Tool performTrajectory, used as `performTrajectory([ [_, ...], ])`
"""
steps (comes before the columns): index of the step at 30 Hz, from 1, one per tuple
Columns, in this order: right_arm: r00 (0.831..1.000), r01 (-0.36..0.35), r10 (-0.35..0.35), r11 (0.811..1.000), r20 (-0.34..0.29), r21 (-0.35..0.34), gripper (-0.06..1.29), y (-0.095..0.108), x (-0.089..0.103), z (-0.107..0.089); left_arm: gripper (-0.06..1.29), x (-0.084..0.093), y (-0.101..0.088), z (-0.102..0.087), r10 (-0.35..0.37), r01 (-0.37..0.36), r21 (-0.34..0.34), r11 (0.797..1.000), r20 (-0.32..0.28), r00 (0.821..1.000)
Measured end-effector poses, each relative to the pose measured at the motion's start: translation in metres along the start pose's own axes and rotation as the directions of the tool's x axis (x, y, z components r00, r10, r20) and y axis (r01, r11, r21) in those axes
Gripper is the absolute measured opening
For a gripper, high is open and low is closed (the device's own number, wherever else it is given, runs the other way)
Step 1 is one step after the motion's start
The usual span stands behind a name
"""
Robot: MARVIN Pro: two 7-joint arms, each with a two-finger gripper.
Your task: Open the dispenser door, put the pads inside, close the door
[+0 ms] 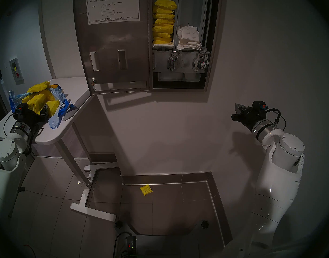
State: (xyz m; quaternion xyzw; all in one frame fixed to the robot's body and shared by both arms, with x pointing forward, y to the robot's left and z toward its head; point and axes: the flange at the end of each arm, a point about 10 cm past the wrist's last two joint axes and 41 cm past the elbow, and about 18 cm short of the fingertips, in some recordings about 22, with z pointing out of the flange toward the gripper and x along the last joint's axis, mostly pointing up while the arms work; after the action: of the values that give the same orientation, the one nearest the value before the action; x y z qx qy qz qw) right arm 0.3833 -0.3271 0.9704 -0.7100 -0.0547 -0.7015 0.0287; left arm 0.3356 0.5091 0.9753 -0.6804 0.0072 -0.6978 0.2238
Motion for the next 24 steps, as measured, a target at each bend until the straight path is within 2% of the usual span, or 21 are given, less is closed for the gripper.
performTrajectory([
  [5,1.0,0.0,0.0,1.0,0.0,0.0,0.06,0.0,0.0,0.0,1.28,0.0036,0.0093,-0.0011,0.001,-0.001,-0.029,1.0,-0.002,1.0],
  [11,1.0,0.0,0.0,1.0,0.0,0.0,0.06,0.0,0.0,0.0,1.28,0.0044,0.0111,-0.0015,0.004,-0.004,-0.034,0.999,0.0,1.0],
  [24,1.0,0.0,0.0,1.0,0.0,0.0,0.06,0.0,0.0,0.0,1.28,0.0016,0.003,-0.0054,0.0,0.0,0.007,1.0,0.004,1.0],
])
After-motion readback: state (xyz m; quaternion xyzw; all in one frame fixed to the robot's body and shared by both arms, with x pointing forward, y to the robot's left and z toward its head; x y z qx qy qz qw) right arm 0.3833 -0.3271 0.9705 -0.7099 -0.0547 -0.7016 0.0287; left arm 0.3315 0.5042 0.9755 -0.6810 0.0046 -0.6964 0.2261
